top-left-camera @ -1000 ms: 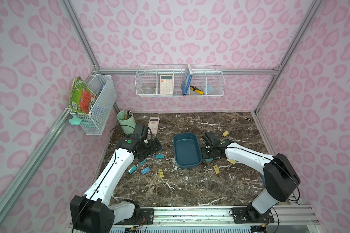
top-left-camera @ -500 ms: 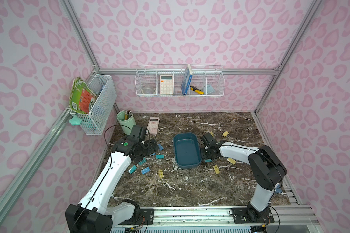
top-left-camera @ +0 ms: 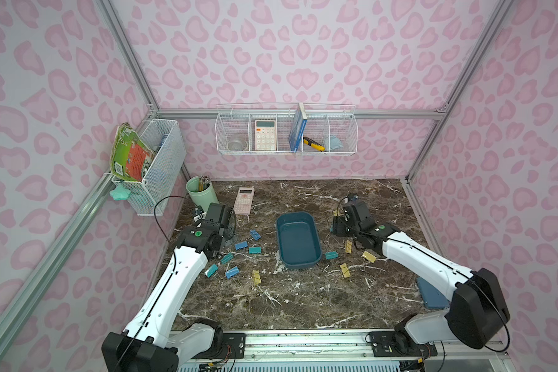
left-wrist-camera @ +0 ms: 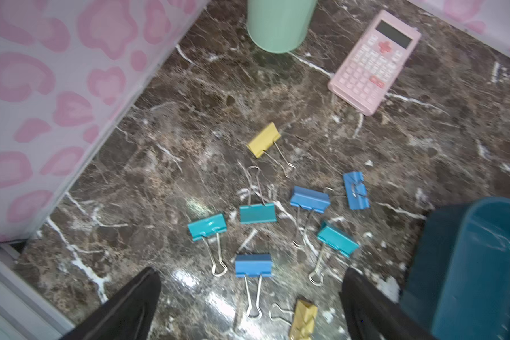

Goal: Take out the binder clips from the storage box
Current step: Reset both arms

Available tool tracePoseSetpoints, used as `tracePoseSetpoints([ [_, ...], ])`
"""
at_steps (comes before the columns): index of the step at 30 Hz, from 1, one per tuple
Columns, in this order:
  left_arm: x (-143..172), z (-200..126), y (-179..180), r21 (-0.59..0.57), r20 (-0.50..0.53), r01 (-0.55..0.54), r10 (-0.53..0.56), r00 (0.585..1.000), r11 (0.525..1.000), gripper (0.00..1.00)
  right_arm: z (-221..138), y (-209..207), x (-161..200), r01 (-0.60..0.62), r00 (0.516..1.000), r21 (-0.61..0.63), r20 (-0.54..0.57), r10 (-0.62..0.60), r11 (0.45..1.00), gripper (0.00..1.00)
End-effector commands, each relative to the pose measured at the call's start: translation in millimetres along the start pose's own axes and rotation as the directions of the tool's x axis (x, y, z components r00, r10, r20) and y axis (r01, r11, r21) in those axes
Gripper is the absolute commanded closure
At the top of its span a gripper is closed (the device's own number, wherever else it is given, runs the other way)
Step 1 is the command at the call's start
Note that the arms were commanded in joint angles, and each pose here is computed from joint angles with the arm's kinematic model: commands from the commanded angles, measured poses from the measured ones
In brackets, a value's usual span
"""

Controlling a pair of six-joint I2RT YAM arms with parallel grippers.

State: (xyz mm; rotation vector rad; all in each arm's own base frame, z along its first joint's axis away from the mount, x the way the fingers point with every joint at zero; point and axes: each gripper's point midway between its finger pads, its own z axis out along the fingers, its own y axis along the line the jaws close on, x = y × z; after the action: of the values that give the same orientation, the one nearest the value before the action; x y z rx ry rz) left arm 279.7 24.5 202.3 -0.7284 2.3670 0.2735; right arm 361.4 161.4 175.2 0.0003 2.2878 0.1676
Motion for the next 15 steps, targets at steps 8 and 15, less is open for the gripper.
tracePoseSetpoints([
  [8,-18.3,76.5,35.9,-0.127,0.236,0.028,0.003,0.972,0.991,0.01,-45.5,-113.3,-34.0,-0.085,0.816,0.199,0.577,-0.046,0.976,0.05],
  [15,-20.3,126.5,20.7,-0.102,0.241,-0.026,0.05,0.969,0.994,0.01,-28.5,-167.5,-3.5,-0.105,0.802,0.346,0.584,-0.126,0.932,0.01],
])
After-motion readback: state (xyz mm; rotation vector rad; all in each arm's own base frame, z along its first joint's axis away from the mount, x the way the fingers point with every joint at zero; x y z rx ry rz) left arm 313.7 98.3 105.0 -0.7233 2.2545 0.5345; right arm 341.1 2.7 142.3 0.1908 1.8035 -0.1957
